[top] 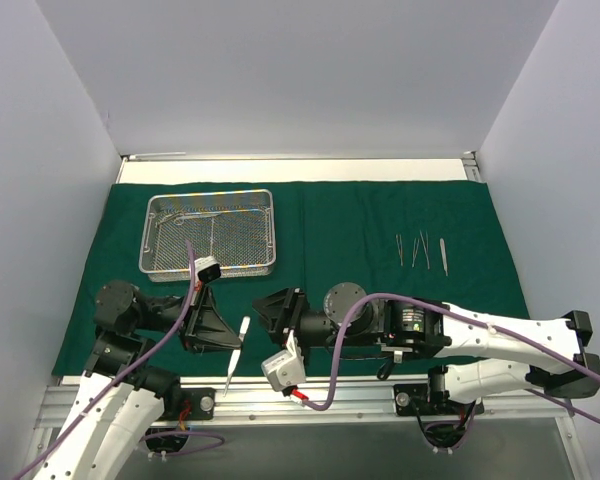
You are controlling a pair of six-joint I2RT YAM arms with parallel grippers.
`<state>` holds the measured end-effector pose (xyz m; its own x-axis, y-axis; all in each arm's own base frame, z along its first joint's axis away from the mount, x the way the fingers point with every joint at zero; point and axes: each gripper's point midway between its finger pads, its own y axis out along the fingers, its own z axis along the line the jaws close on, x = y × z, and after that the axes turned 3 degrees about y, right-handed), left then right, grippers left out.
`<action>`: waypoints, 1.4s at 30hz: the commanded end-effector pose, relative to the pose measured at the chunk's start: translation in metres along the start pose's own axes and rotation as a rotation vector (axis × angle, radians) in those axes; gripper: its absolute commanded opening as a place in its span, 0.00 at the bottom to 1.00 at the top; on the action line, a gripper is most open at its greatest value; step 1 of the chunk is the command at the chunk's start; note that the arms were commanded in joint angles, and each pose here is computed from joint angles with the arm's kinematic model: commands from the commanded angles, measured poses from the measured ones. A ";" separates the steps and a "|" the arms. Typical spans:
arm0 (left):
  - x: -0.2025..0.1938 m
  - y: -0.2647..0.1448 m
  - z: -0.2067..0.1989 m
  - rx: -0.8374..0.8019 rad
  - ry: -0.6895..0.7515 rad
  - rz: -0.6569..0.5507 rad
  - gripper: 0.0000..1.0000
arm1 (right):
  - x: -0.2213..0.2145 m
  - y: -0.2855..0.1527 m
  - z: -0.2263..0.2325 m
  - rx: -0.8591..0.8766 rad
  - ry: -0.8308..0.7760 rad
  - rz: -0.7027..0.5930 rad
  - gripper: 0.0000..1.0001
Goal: Open and lay out the surgical kit
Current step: Place the medical item in the surgical kit.
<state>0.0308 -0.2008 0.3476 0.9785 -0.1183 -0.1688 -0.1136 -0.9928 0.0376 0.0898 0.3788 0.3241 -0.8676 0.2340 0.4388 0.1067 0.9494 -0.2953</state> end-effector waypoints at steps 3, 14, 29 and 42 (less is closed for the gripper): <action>0.002 0.001 -0.007 -0.008 -0.010 -0.009 0.02 | 0.013 0.002 -0.019 -0.052 -0.026 -0.032 0.35; 0.006 0.002 -0.014 -0.009 -0.016 -0.012 0.02 | 0.024 0.006 -0.020 -0.055 -0.028 -0.066 0.33; 0.009 0.003 -0.017 -0.007 -0.019 -0.011 0.02 | 0.027 0.017 -0.018 -0.066 -0.027 -0.078 0.27; 0.017 0.005 -0.014 -0.015 -0.028 -0.039 0.37 | 0.018 0.017 -0.019 -0.087 0.035 -0.034 0.00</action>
<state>0.0472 -0.2064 0.3485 0.9592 -0.1046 -0.2628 -0.1010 -0.9945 0.0271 0.0825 0.4008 0.3211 -0.8799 0.2032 0.4295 0.0867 0.9574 -0.2753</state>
